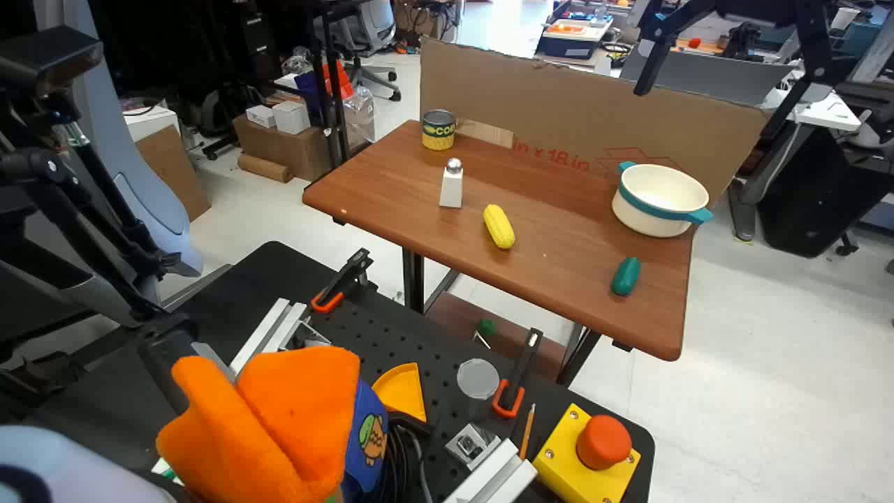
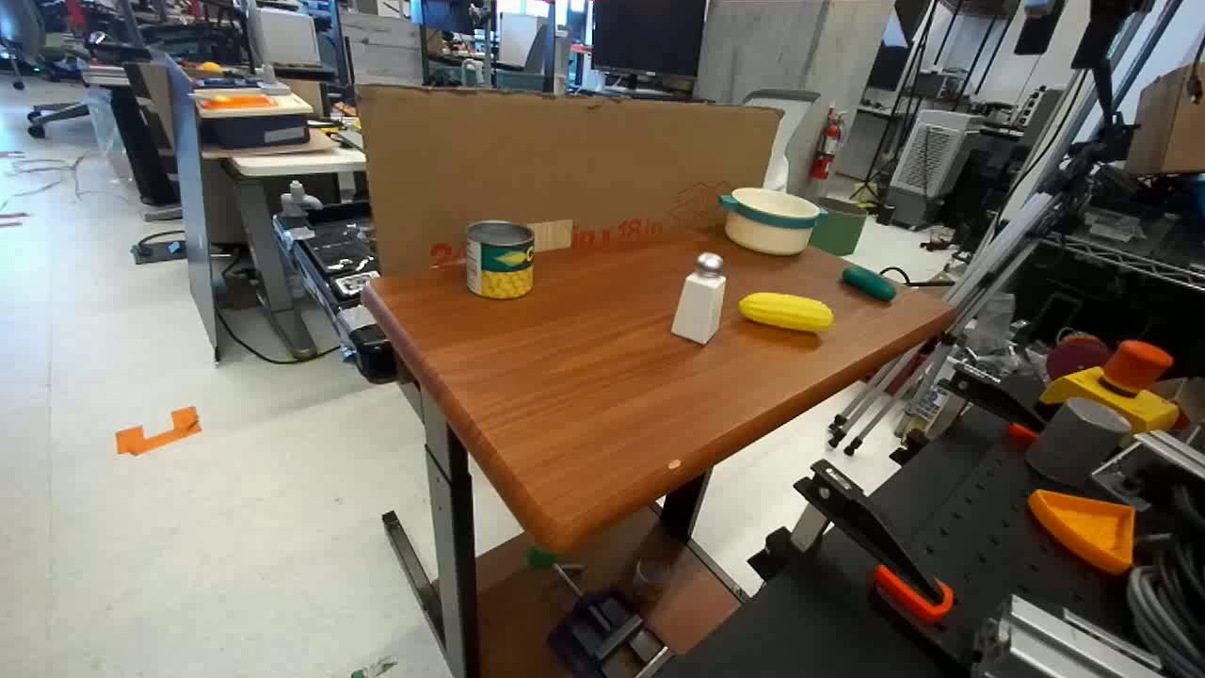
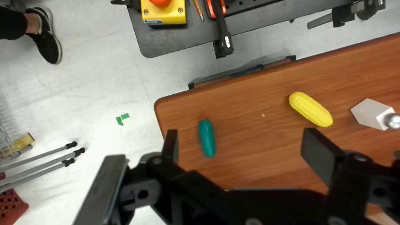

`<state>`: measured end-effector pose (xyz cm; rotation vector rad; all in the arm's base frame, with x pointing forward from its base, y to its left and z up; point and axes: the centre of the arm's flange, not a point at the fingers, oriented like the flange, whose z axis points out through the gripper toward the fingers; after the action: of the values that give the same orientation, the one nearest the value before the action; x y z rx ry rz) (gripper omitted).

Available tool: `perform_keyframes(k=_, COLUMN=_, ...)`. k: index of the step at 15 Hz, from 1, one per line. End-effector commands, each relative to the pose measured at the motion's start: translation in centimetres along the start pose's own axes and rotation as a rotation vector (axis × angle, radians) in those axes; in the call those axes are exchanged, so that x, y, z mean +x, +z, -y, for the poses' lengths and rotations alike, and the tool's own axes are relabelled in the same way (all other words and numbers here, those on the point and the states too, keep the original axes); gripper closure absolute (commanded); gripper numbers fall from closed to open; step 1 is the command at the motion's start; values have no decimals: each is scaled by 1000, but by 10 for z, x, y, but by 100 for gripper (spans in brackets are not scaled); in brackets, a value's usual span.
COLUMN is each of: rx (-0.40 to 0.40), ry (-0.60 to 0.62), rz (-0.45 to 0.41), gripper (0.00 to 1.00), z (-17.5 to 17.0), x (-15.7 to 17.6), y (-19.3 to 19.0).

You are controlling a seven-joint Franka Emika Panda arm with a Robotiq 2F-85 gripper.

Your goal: Move the pot to the left

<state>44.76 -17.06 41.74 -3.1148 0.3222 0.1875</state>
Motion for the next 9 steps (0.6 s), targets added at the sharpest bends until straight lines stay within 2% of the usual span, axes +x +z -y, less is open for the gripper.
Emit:
perform_keyframes(k=1, rx=0, ry=0, rz=0, gripper=0, z=0, x=0, y=0)
perform_keyframes(k=7, rx=0, ry=0, rz=0, gripper=0, z=0, x=0, y=0)
perform_keyframes(k=9, rx=-11, ry=61, rz=-19, gripper=0, z=12, x=16, y=-4)
